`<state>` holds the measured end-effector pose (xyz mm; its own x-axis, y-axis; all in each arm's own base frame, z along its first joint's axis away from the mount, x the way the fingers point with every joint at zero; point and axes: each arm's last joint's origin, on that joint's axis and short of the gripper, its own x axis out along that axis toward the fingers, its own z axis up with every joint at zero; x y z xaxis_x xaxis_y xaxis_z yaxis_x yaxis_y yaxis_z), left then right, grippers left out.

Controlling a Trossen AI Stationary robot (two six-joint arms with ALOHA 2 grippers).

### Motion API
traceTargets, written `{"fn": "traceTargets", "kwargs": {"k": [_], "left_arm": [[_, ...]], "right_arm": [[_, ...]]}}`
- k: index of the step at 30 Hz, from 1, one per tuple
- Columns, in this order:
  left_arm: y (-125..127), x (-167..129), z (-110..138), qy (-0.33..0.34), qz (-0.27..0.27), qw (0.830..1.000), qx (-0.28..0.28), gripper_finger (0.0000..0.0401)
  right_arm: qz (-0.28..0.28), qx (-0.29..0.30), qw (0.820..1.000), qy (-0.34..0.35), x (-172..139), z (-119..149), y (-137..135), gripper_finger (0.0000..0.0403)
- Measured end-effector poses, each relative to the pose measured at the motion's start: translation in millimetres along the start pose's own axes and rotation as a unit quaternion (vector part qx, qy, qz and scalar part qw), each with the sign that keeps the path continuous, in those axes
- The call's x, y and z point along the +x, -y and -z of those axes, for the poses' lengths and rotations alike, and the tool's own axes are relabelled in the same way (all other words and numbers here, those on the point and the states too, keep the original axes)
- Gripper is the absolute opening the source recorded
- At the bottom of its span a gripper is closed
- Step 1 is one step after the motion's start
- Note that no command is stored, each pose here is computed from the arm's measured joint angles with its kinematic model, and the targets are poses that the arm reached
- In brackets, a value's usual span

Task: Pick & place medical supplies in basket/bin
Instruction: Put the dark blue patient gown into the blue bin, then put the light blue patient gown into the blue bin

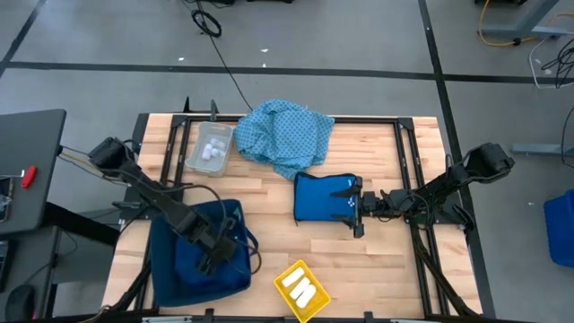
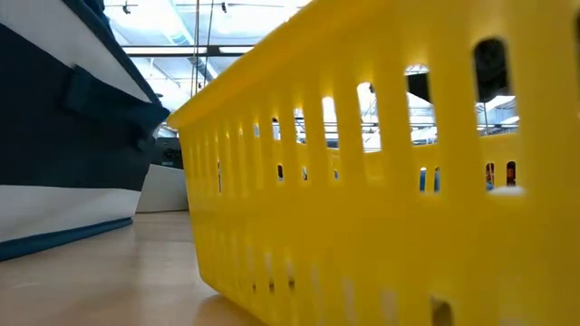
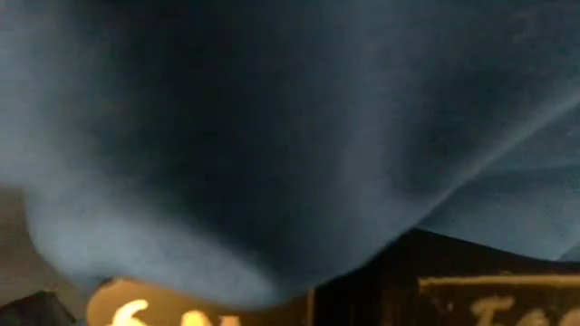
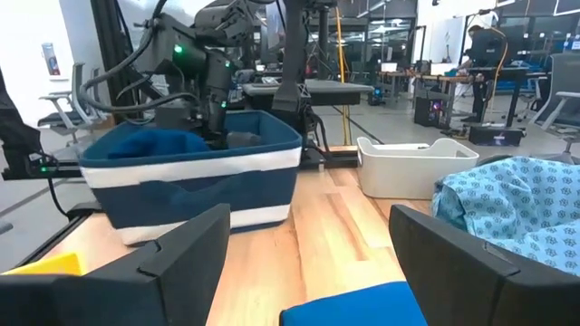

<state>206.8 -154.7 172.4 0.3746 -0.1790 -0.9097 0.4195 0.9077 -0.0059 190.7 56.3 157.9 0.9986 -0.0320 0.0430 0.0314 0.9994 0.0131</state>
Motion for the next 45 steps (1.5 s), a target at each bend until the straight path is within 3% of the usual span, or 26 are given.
{"fn": "traceTargets", "kwargs": {"k": [4,11,23,31,37,45], "left_arm": [[0.4,5.5,-3.3,0.010,0.005,1.000,0.005,0.0001],[-5.3,-5.2,-17.7,0.108,-0.099,0.989,0.017,0.0001],[-17.2,-57.4,-12.4,0.164,-0.057,0.985,-0.015,0.0002],[-29.6,-106.3,-11.0,0.292,-0.162,0.941,-0.064,0.0015],[-50.7,-114.6,-10.3,0.295,-0.238,0.922,-0.078,0.0092],[-94.3,-106.9,-9.7,0.264,-0.303,0.900,-0.165,0.0275]], "right_arm": [[0.000,0.004,1.000,0.000,0.0,-0.1,0.0,0.0309],[0.000,0.004,1.000,0.001,0.0,-0.1,0.0,0.0309],[0.000,0.003,1.000,-0.003,0.0,0.7,-0.1,0.0309],[0.000,0.003,1.000,-0.002,0.0,0.4,-0.1,0.0309],[0.000,0.004,1.000,-0.002,0.0,0.4,0.0,0.0309],[0.000,-0.007,1.000,0.000,0.0,0.0,0.0,0.0309]]}}
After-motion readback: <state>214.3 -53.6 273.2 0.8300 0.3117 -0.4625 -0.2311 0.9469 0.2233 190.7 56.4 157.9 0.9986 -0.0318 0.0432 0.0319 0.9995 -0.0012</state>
